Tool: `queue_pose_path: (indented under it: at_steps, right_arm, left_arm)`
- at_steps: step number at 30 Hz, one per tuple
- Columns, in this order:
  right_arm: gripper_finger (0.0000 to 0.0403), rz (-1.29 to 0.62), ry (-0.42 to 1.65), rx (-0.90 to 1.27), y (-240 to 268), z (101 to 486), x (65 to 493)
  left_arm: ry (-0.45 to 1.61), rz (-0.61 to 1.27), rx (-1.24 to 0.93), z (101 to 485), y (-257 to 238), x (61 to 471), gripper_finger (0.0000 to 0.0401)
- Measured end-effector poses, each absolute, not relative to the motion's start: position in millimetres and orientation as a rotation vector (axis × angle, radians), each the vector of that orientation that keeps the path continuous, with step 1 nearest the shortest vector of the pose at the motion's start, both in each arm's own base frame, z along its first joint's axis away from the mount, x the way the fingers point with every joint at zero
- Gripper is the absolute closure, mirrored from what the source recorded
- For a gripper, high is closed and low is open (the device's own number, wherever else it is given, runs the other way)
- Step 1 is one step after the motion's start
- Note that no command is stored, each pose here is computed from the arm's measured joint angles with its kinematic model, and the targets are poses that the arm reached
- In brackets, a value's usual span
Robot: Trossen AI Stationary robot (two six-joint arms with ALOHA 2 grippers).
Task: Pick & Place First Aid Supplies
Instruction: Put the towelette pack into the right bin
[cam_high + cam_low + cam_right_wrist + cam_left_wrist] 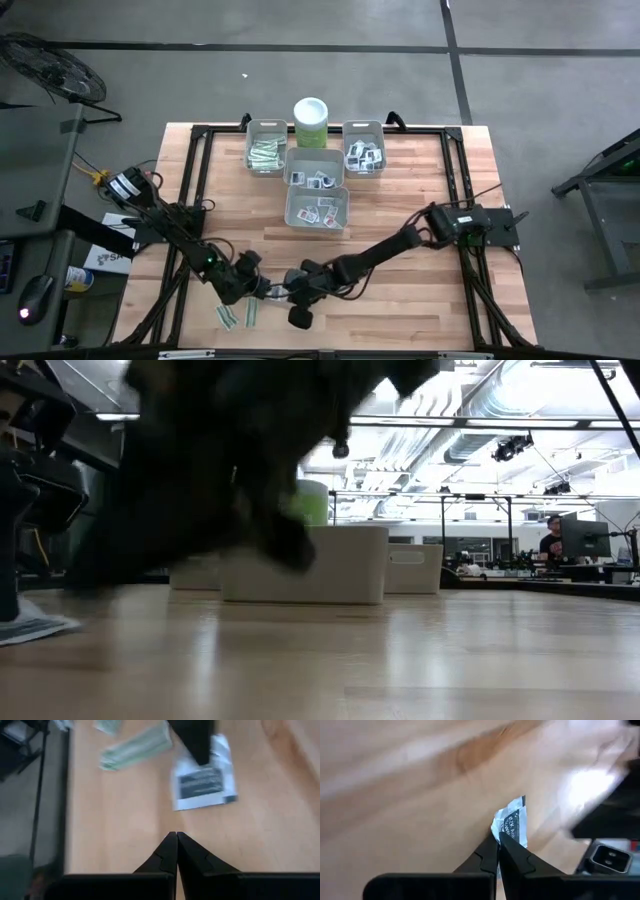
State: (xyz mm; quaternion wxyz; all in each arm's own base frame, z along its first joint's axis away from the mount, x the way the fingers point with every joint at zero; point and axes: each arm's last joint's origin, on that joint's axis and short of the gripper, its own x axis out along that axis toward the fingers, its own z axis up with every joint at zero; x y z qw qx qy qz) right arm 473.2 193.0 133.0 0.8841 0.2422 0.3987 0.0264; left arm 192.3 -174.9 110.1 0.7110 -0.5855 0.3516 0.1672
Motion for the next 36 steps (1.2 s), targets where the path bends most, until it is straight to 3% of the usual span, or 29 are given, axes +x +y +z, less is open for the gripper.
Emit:
queue_pose_path:
  at_steps: [7, 18, 26, 31, 36]
  right_arm:
    - [0.0402, 0.076, 0.798, 0.493, 185, 204, 456]
    - [0.0396, 0.069, 0.600, 0.457, 157, 294, 433]
    - [0.0306, -0.032, 0.486, 0.365, 139, 340, 410]
    - [0.0252, -0.078, 0.501, 0.339, 134, 344, 404]
    - [0.0228, -0.121, 0.482, 0.357, 131, 344, 405]
  left_arm:
    - [0.601, 0.255, -1.082, 138, -169, 192, 0.0400]
    - [0.264, 0.115, -0.493, 218, -167, 198, 0.0401]
    - [0.162, 0.198, -0.317, 244, -161, 196, 0.0401]
    - [0.092, 0.241, -0.252, 261, -153, 190, 0.0401]
    - [0.054, 0.249, -0.180, 276, -145, 183, 0.0401]
